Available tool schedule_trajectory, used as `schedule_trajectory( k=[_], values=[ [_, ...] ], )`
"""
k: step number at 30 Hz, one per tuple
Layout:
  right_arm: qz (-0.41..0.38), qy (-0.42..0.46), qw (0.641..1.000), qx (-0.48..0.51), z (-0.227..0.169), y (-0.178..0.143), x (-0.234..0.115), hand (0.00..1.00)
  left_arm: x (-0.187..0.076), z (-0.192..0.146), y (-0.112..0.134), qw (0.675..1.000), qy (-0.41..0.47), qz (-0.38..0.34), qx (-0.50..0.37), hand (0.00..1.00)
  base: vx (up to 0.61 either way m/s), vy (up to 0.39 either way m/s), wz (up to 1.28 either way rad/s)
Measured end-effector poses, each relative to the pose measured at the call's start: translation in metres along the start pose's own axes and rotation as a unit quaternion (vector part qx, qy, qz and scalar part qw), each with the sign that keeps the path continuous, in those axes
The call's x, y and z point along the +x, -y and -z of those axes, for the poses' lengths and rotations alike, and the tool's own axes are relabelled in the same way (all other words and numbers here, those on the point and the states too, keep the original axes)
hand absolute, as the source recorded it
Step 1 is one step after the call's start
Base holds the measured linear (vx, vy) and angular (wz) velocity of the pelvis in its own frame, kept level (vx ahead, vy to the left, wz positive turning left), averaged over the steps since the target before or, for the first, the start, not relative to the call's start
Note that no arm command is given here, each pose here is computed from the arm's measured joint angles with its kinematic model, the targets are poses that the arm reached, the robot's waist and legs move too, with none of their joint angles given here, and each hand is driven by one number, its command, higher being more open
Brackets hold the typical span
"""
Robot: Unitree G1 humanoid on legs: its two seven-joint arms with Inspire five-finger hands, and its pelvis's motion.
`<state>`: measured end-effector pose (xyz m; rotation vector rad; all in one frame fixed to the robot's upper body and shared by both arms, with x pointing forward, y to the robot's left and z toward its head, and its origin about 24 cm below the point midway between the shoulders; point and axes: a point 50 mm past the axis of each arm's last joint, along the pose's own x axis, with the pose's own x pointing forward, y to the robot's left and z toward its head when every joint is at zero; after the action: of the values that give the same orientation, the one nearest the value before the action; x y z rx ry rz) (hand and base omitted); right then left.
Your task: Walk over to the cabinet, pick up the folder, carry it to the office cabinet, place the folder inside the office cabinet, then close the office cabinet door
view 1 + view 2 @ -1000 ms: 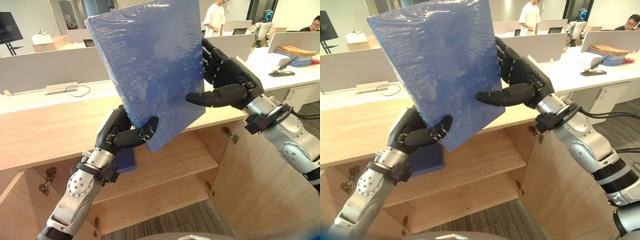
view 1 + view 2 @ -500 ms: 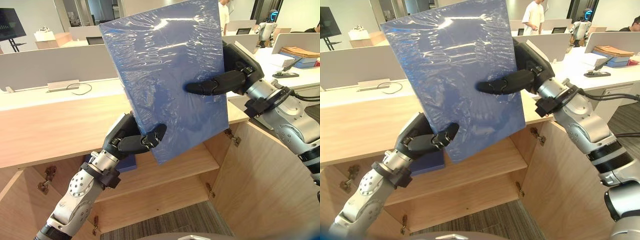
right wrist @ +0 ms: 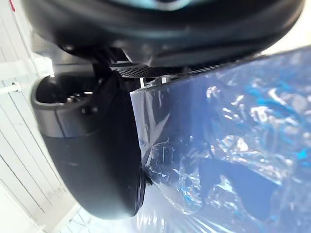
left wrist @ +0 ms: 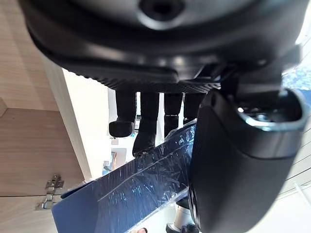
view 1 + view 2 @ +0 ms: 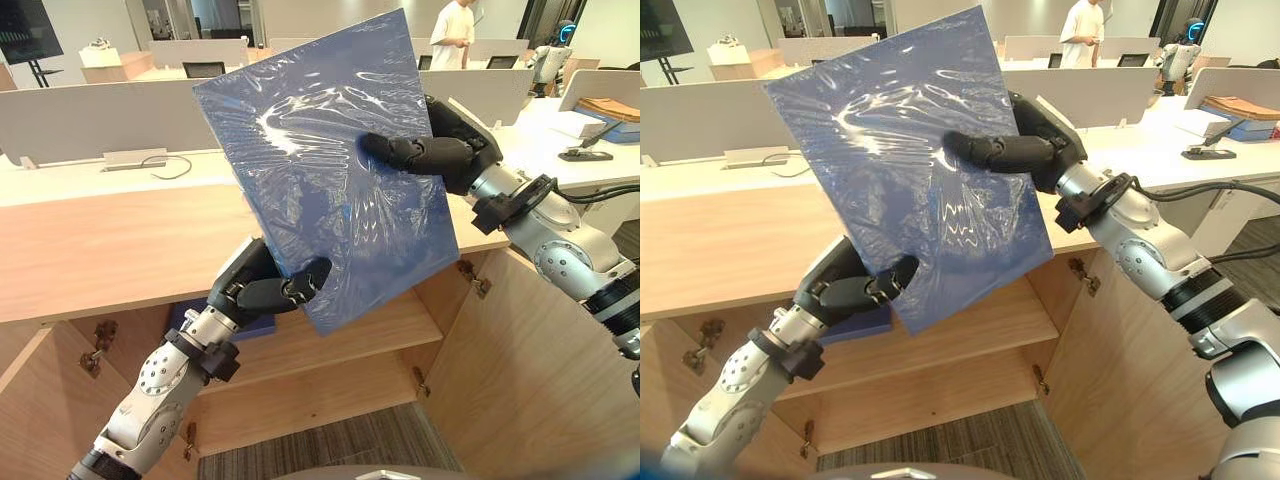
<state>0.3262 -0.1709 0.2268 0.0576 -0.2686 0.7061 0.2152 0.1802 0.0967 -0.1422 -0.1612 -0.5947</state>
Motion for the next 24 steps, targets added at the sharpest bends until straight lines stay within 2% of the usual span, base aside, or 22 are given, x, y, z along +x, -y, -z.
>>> schedule_trajectory(
  k=[1,2,3,5,6,8,11,13,16,18,22,24],
  values=[
    [-0.009,-0.003,1.000,-0.009,-0.002,-0.003,-0.002,0.00,-0.001,0.001,-0.001,1.000,-0.006,0.005,0.004,0.00,0.00,0.000,0.00],
    [-0.018,-0.008,1.000,-0.019,-0.005,-0.006,-0.004,0.00,-0.002,0.002,-0.003,1.000,-0.014,0.009,0.012,1.00,0.00,0.000,0.00],
    [-0.029,-0.016,0.999,-0.033,-0.007,-0.009,-0.007,0.00,-0.004,0.003,-0.004,0.999,-0.024,0.019,0.025,1.00,0.00,0.000,0.00],
    [-0.103,-0.039,0.990,-0.091,-0.011,-0.027,-0.009,0.00,-0.009,0.012,-0.008,0.994,-0.081,0.034,0.072,1.00,-0.01,0.004,-0.02],
    [-0.152,-0.050,0.979,-0.127,-0.013,-0.042,-0.011,0.00,-0.015,0.022,-0.013,0.990,-0.119,0.030,0.076,1.00,-0.02,0.006,-0.05],
    [-0.180,-0.059,0.969,-0.159,-0.010,-0.053,-0.013,0.00,-0.022,0.036,-0.012,0.985,-0.152,0.038,0.068,1.00,-0.04,0.009,-0.03],
    [-0.216,-0.071,0.954,-0.197,-0.009,-0.063,-0.014,0.00,-0.030,0.060,0.000,0.977,-0.196,0.078,0.023,1.00,-0.07,0.025,0.00],
    [-0.263,-0.070,0.935,-0.230,-0.008,-0.078,-0.016,0.00,-0.041,0.082,0.008,0.965,-0.238,0.104,-0.036,1.00,-0.04,0.015,-0.01],
    [-0.319,-0.066,0.910,-0.258,-0.009,-0.094,-0.020,0.00,-0.055,0.115,0.022,0.944,-0.278,0.109,-0.137,1.00,-0.04,0.014,-0.01],
    [-0.357,-0.060,0.895,-0.262,-0.009,-0.104,-0.022,0.00,-0.065,0.132,0.029,0.931,-0.307,0.102,-0.169,1.00,0.00,0.000,0.00],
    [-0.430,-0.045,0.866,-0.251,-0.011,-0.126,-0.030,0.00,-0.091,0.160,0.030,0.903,-0.387,0.075,-0.172,1.00,-0.01,0.005,-0.06],
    [-0.445,-0.028,0.857,-0.260,-0.012,-0.135,-0.029,0.00,-0.116,0.179,0.028,0.874,-0.455,0.061,-0.161,1.00,-0.04,0.019,-0.05]
  ],
)
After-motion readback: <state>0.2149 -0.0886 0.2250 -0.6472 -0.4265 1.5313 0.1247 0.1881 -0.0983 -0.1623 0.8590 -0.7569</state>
